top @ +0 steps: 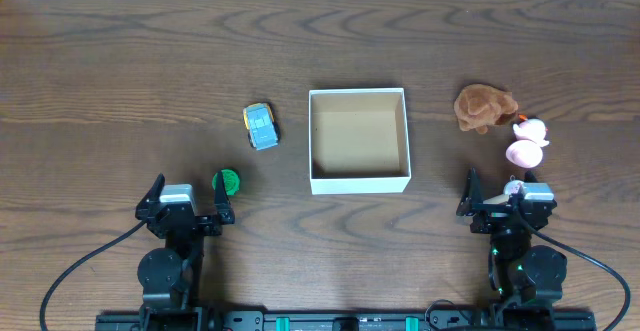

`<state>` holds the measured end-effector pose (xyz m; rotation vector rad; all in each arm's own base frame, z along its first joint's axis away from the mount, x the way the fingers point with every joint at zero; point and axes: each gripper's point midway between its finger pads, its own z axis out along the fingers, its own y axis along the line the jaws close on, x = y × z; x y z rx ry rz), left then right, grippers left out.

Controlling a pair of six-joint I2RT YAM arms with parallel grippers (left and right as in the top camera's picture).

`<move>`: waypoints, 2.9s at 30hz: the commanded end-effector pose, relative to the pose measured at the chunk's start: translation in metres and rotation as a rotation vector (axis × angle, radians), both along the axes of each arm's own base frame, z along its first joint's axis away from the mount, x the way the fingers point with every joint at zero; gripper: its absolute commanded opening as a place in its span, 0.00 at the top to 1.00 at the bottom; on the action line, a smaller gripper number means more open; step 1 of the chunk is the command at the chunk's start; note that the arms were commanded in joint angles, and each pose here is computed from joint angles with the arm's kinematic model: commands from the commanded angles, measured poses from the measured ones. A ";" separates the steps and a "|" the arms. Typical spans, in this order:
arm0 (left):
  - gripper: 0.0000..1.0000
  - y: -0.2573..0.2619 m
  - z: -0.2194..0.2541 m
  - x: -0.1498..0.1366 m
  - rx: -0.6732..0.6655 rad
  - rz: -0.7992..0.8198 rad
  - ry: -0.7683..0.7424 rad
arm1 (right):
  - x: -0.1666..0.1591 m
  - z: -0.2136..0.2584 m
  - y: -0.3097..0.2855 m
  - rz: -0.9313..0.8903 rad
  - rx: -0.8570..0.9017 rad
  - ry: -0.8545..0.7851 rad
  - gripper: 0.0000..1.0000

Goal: Pack container
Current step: 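Move the right gripper toward the brown plush capybara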

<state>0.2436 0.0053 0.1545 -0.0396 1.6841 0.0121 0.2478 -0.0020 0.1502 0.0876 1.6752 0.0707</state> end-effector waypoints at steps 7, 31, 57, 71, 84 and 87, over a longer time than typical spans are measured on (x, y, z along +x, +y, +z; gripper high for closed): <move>0.02 0.001 -0.019 0.000 -0.012 0.008 0.047 | 0.000 -0.001 0.001 0.008 -0.008 0.000 0.01; 0.02 0.001 -0.019 0.000 -0.012 0.008 0.047 | 0.000 -0.001 0.001 0.008 -0.008 0.000 0.01; 0.02 0.001 -0.019 0.000 -0.012 0.008 0.047 | 0.000 -0.001 0.000 0.001 -0.010 0.000 0.01; 0.02 0.001 -0.019 0.000 -0.012 0.008 0.047 | 0.000 0.002 -0.010 -0.066 0.031 0.060 0.01; 0.02 0.001 -0.019 0.000 -0.012 0.008 0.047 | 0.066 0.105 -0.015 -0.074 -0.027 0.381 0.01; 0.02 0.001 -0.019 0.000 -0.012 0.008 0.047 | 0.088 0.103 -0.011 -0.028 -0.075 0.561 0.01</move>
